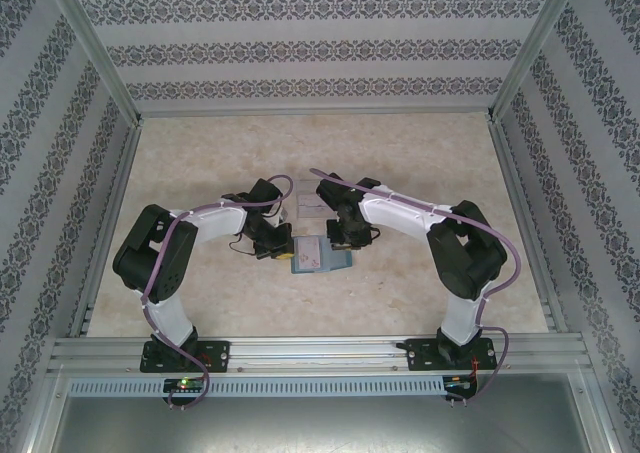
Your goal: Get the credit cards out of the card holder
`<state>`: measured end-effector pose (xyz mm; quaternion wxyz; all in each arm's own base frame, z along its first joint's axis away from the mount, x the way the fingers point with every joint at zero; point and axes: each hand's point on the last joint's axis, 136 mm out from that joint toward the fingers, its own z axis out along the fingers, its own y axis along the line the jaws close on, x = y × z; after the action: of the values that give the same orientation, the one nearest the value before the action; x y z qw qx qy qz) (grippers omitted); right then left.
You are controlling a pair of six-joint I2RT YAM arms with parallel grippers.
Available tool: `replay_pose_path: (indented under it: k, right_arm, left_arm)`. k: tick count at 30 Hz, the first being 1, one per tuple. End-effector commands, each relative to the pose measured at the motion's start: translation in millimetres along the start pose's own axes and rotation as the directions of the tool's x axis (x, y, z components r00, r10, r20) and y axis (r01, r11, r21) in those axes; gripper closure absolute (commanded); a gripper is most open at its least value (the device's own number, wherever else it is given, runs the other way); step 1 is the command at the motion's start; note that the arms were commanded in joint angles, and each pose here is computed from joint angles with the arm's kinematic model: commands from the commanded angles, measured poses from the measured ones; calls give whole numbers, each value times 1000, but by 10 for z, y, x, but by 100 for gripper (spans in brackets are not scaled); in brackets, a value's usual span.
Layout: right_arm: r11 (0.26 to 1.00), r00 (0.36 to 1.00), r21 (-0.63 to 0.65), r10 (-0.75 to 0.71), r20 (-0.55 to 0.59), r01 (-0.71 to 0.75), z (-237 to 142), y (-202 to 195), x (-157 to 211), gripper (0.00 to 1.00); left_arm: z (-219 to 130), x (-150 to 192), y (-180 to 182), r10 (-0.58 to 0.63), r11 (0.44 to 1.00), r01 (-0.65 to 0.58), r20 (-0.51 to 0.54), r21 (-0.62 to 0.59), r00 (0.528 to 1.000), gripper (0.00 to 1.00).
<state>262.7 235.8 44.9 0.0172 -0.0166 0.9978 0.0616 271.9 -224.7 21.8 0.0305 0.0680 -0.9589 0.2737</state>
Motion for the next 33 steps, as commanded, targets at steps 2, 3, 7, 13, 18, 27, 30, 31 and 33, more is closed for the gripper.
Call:
replay_pose_path:
  k: [2,3,7,13,18,27,30,31,33]
  right_arm:
    - [999,1000,46,-3,29,2,-147,-168,-9,78]
    - [999,999,43,-2,33,1,-168,-168,-14,78]
    - [1000,999,26,-2,51,0,-257,-139,-40,78]
    - [988,998,-151,22,51,-14,-323,160,-61,78]
    - [952,999,-304,41,23,-32,-275,455,-81,78]
    - [913,998,-406,37,-47,-53,-43,704,-103,79]
    - [910,997,-410,39,-66,-63,48,719,-102,79]
    - [912,997,-404,40,-72,-66,80,712,-97,79]
    - [921,996,-382,45,-74,-70,136,665,-90,79]
  left_arm:
    - [69,85,65,5,999,-7,-46,-35,999,98]
    - [68,90,66,5,999,-6,-47,-35,999,98]
    - [67,86,64,5,999,-7,-46,-35,999,98]
    - [55,73,41,5,1000,-6,-41,-29,999,98]
    - [44,63,27,10,1000,-11,-39,-29,999,98]
    - [67,84,50,11,999,-12,-49,-34,999,98]
    - [62,90,57,14,999,-15,-48,-37,999,98]
    - [61,89,58,13,999,-14,-48,-37,999,98]
    - [62,86,57,13,999,-15,-47,-36,999,98]
